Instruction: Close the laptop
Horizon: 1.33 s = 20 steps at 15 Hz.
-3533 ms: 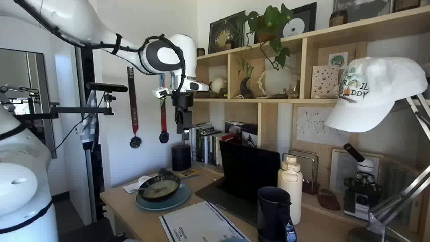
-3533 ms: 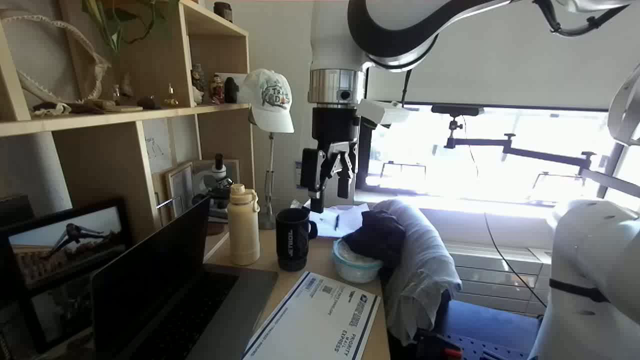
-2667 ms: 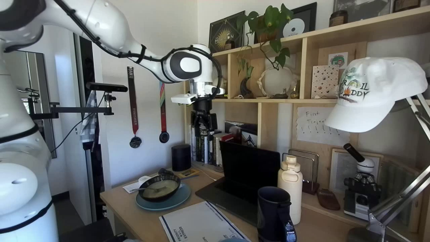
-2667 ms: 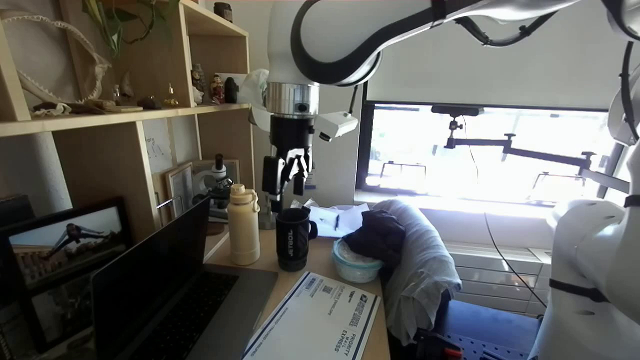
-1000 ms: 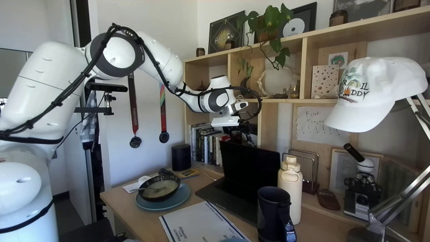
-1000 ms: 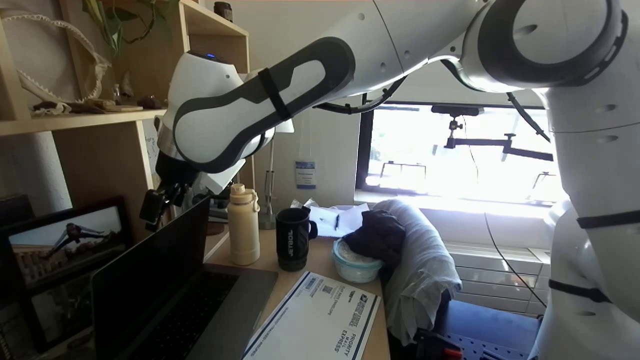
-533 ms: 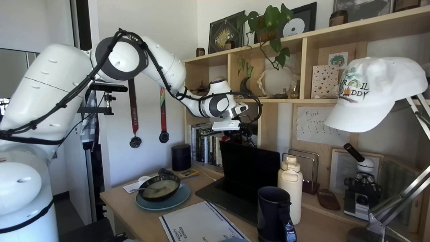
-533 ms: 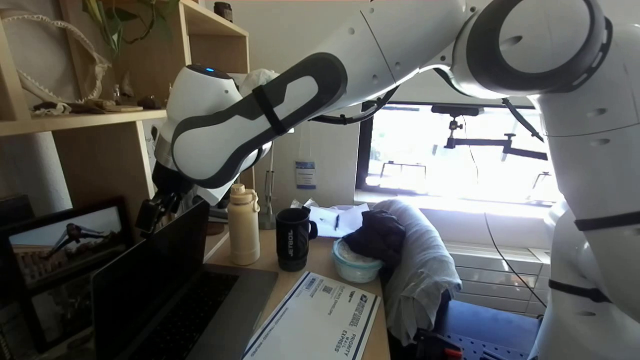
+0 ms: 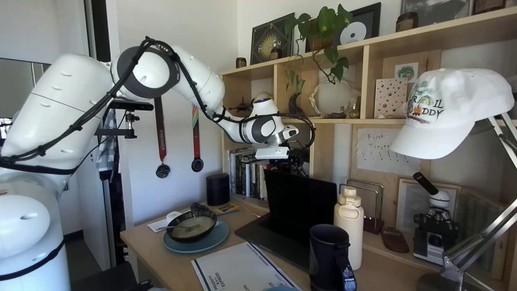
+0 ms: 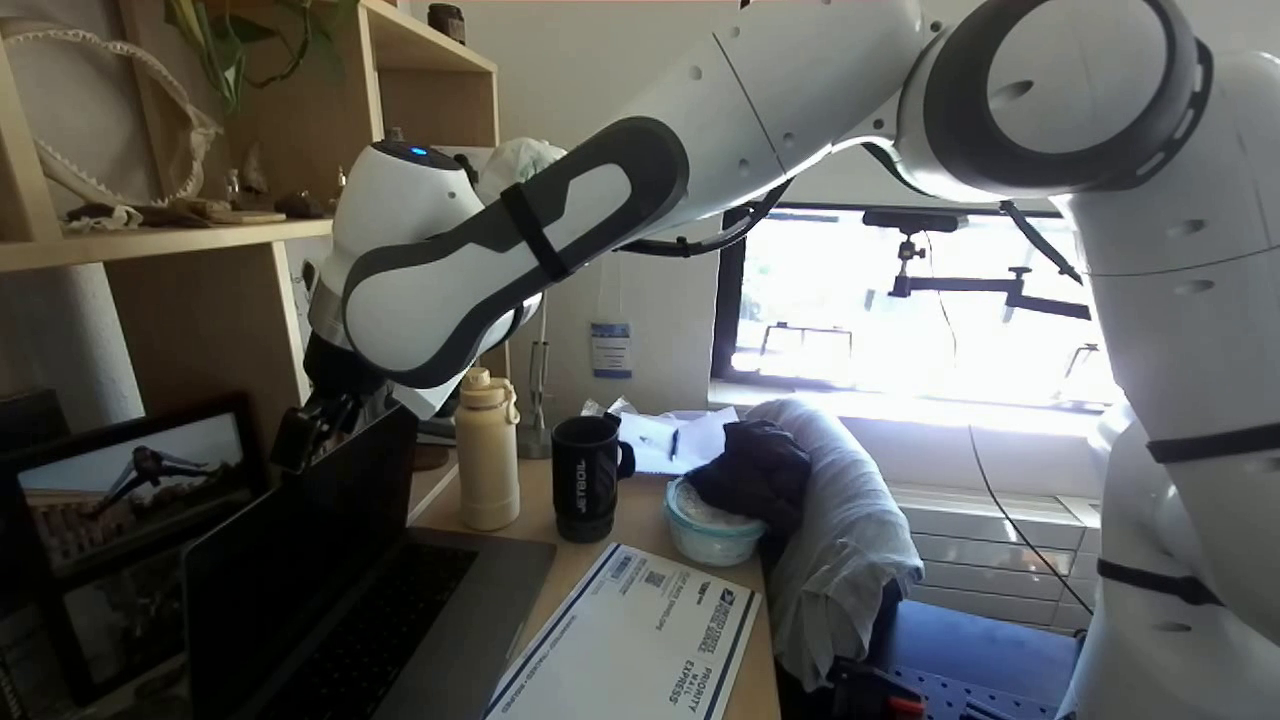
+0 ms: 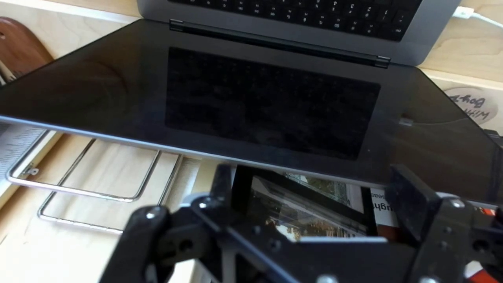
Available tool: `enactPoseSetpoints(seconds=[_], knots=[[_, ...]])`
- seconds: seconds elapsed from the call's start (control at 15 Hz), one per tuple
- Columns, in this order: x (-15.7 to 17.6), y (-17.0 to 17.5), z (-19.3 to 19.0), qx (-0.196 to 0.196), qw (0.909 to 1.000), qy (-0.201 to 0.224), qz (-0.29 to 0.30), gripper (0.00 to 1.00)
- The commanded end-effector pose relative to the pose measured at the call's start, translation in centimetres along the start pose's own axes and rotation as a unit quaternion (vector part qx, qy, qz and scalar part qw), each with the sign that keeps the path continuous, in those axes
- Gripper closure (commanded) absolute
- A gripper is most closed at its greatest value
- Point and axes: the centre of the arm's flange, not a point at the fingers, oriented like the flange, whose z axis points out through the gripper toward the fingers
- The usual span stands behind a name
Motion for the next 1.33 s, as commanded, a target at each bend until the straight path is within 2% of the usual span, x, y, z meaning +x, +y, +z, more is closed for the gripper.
enactPoseSetpoints(seconds=[0.0,0.8,1.27], knots=[[0.3,0.3,0.0,0.0,0.9999,0.01,0.008,0.0],[2.3,1.5,-1.4,0.0,0.999,0.039,0.02,0.0],[1.8,1.7,0.9,0.017,0.9986,0.034,0.035,0.0]])
